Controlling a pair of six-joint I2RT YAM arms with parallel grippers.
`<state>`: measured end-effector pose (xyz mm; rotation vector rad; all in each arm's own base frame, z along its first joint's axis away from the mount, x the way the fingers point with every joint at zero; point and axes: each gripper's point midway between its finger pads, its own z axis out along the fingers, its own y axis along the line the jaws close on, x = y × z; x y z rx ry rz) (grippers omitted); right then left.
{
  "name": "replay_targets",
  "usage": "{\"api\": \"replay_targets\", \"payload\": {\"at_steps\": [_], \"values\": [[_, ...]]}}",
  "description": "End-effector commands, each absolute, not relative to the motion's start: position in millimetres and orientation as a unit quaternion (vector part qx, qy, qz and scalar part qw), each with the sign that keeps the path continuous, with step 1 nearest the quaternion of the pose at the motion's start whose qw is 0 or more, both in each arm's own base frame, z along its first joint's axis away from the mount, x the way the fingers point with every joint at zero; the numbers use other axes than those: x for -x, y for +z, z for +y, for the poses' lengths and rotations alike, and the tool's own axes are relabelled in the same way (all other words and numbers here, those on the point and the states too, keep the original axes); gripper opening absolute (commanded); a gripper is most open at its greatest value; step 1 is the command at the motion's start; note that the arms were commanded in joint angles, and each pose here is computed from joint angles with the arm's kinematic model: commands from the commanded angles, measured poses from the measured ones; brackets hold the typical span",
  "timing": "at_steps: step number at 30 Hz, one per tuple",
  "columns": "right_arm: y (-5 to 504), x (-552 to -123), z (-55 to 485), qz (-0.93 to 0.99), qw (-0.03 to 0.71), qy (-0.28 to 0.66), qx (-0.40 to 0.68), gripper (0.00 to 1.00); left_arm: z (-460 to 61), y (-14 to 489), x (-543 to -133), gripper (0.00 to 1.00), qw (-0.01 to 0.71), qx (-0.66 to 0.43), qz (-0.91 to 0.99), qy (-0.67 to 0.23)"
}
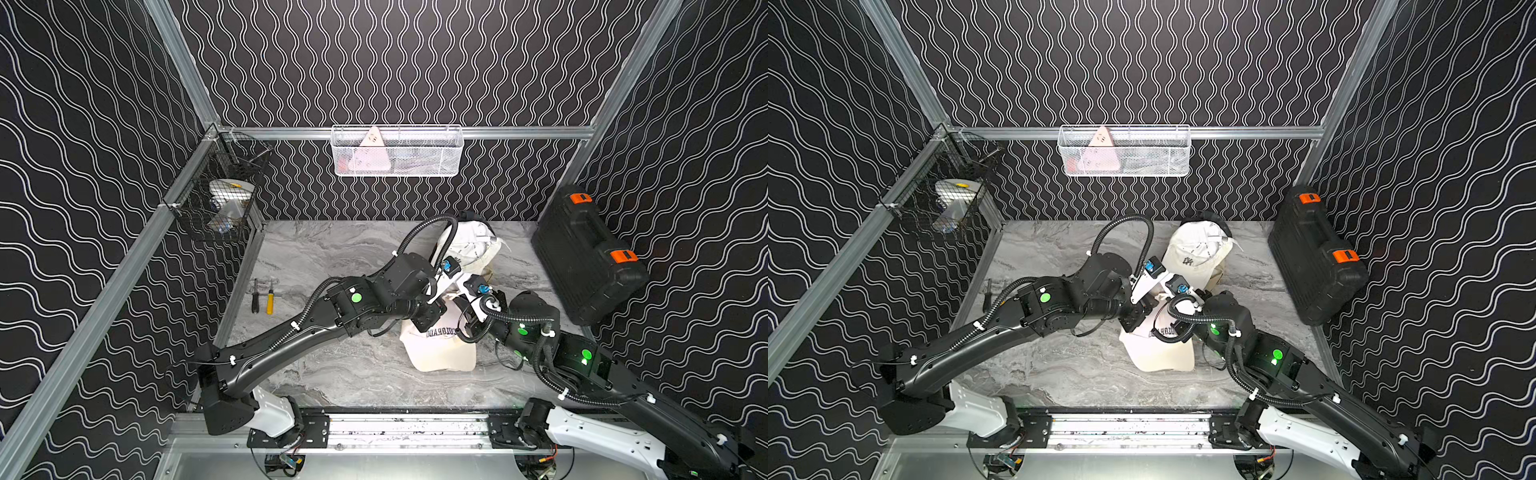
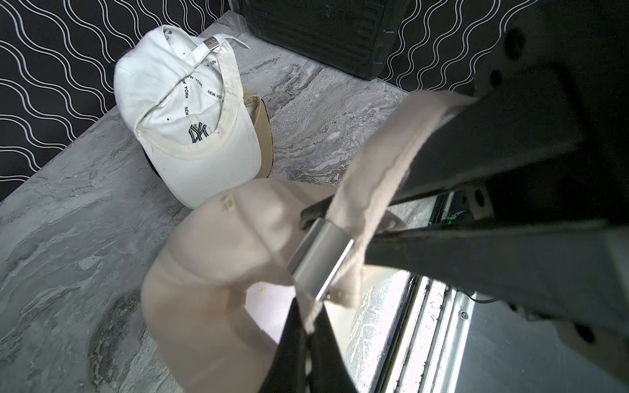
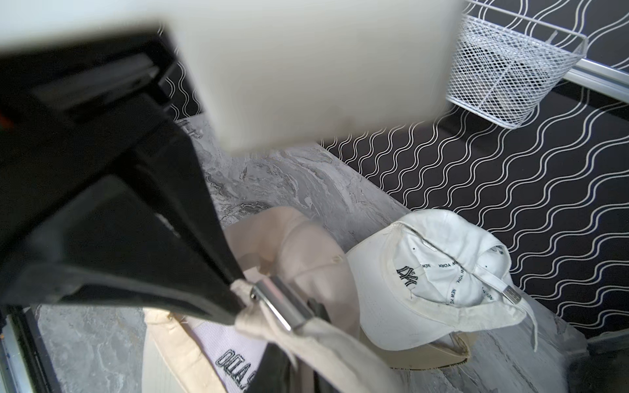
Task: Open the adjustable buckle of the baseball cap
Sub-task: Open the adjustable buckle on the baseball cap.
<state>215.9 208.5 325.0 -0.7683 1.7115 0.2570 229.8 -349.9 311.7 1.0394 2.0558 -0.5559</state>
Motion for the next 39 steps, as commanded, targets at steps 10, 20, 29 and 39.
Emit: {"api": "replay_targets", "payload": {"at_steps": [10,20,29,39], "values": [[353,-224,193,0.729,0.625,0.113,0.257,0.14,-349,317,-228,0.00,0.385,-0.404,0.799,-0.224],[330,-220,197,0.743,0.594,0.107,0.289,0.25,-346,320,-229,0.00,0.394,-0.400,0.797,-0.221],[336,-222,157,0.757,0.616,0.070,0.208,0.50,-344,319,-228,0.00,0.394,-0.402,0.797,-0.219],[340,-215,142,0.849,0.507,0.119,0.093,0.70,-346,317,-228,0.00,0.397,-0.405,0.794,-0.222]]}}
